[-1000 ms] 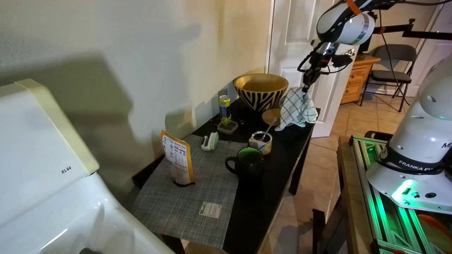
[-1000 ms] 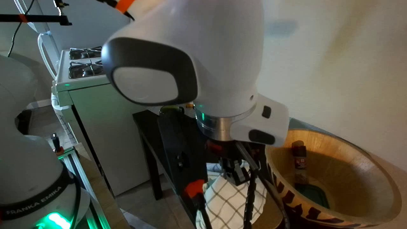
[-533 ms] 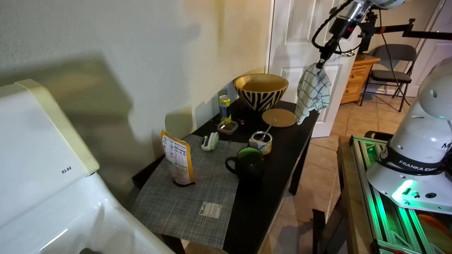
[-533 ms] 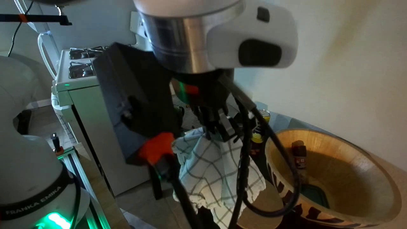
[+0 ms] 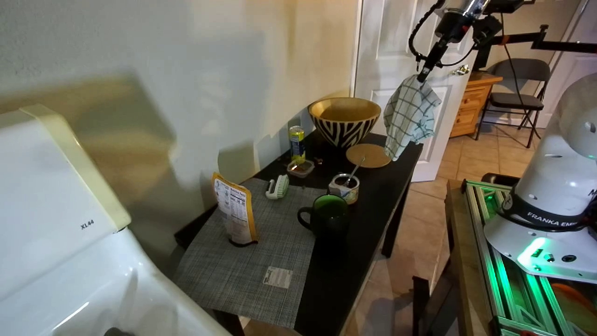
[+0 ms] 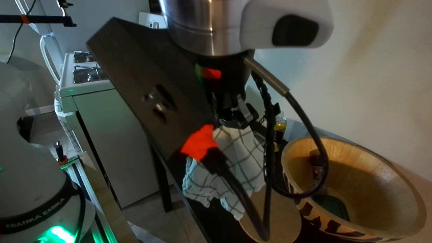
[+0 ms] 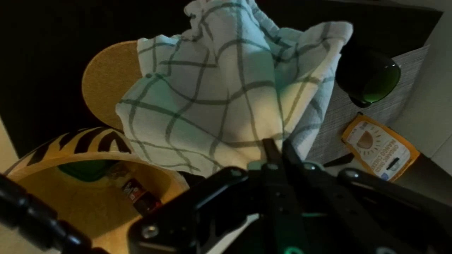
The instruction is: Unfold the towel
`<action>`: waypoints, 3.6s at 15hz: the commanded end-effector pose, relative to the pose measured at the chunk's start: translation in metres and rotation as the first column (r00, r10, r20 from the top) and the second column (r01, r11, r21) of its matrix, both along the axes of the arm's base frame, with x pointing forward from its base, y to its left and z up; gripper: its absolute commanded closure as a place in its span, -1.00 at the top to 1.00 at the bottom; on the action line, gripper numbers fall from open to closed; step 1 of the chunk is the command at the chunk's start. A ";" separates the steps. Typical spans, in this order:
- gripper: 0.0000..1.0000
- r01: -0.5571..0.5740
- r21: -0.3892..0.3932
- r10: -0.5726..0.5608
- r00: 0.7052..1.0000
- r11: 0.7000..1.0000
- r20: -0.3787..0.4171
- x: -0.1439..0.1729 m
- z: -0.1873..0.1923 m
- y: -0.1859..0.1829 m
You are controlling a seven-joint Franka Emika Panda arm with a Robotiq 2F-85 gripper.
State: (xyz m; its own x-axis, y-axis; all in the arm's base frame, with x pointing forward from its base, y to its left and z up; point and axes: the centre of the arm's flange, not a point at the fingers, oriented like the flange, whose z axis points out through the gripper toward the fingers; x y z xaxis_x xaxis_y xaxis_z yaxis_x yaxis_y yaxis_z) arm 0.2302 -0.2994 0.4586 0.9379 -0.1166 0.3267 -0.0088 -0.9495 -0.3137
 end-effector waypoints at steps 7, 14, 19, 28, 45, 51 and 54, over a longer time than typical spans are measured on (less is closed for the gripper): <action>-0.98 -0.204 0.233 0.247 0.953 0.951 -0.177 0.074 -0.093 -0.030; -0.98 -0.084 0.165 0.148 0.892 0.983 -0.428 0.084 -0.139 -0.070; -0.98 0.082 0.000 -0.071 0.864 0.997 -0.498 0.095 -0.163 -0.102; -0.98 0.307 -0.383 -0.478 0.704 0.871 -0.525 0.109 -0.180 -0.127; 0.50 0.456 -0.404 -0.604 0.679 0.793 -0.418 0.116 -0.162 -0.107; 1.00 0.233 -0.255 -0.325 0.845 0.938 -0.424 0.096 -0.141 -0.030; 0.99 0.121 -0.181 -0.184 0.903 0.976 -0.387 0.090 -0.143 0.008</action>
State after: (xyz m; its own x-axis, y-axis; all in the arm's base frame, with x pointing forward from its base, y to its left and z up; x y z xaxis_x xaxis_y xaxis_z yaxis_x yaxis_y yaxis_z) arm 0.3418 -0.3340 0.3098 0.9297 -0.3594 -0.0803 -0.3616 -0.9322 -0.0142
